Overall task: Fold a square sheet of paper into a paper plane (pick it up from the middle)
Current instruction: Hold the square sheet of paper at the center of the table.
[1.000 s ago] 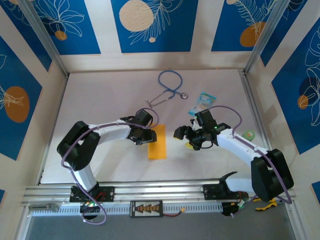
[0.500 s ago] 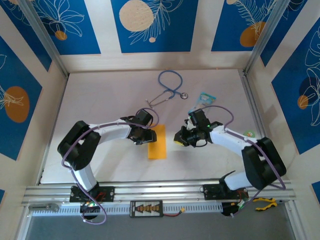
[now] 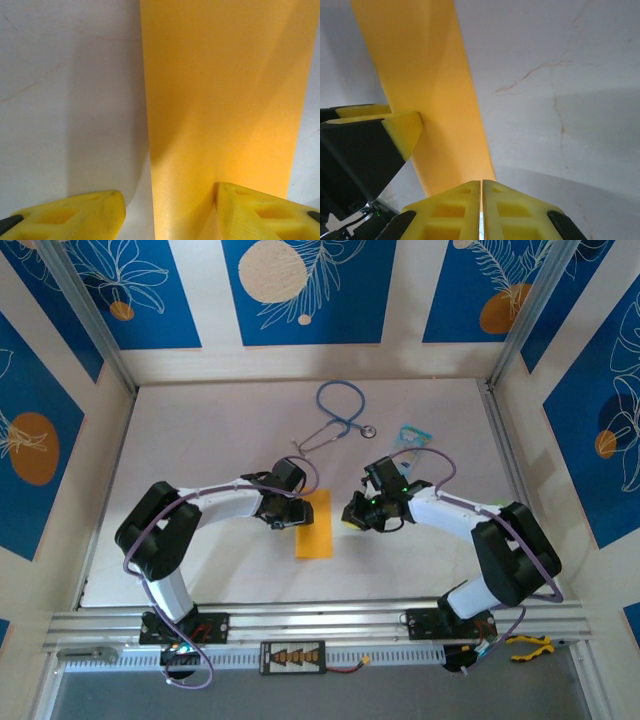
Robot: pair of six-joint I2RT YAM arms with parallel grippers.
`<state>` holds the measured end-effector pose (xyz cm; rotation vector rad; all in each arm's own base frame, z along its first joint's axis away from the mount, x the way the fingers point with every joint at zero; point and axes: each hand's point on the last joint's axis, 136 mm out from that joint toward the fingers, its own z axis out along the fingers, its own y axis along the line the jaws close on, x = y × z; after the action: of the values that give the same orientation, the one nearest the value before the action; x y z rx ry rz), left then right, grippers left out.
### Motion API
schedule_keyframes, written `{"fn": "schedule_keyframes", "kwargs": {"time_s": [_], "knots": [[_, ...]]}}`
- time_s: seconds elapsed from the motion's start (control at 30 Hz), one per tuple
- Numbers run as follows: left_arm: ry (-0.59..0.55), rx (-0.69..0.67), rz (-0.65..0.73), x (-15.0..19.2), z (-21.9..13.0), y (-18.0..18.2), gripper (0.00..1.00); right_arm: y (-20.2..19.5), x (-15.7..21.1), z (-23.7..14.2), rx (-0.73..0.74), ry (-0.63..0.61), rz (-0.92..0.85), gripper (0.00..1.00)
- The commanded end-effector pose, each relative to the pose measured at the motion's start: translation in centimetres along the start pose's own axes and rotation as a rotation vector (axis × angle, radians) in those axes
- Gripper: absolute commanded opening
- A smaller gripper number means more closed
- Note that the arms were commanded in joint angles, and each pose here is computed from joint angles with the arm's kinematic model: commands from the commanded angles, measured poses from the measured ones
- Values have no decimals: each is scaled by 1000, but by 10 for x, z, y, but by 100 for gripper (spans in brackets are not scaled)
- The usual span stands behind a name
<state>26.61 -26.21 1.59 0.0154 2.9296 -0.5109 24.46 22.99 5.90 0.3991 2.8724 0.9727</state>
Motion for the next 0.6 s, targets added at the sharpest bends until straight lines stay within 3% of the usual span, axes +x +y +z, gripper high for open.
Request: {"fn": "schedule_keyframes", "kwargs": {"time_s": [0.0,0.2,0.43,0.57], "knots": [[84,-38,24,22,36,16,57,-8,0,-10,14,-58,37,10],[90,-32,24,22,39,14,57,-7,1,-17,-26,-92,10,9],[97,-39,25,25,41,17,57,13,9,-8,-119,-23,-51,9],[97,-34,16,26,41,17,57,25,10,0,-119,-14,-97,4]]}}
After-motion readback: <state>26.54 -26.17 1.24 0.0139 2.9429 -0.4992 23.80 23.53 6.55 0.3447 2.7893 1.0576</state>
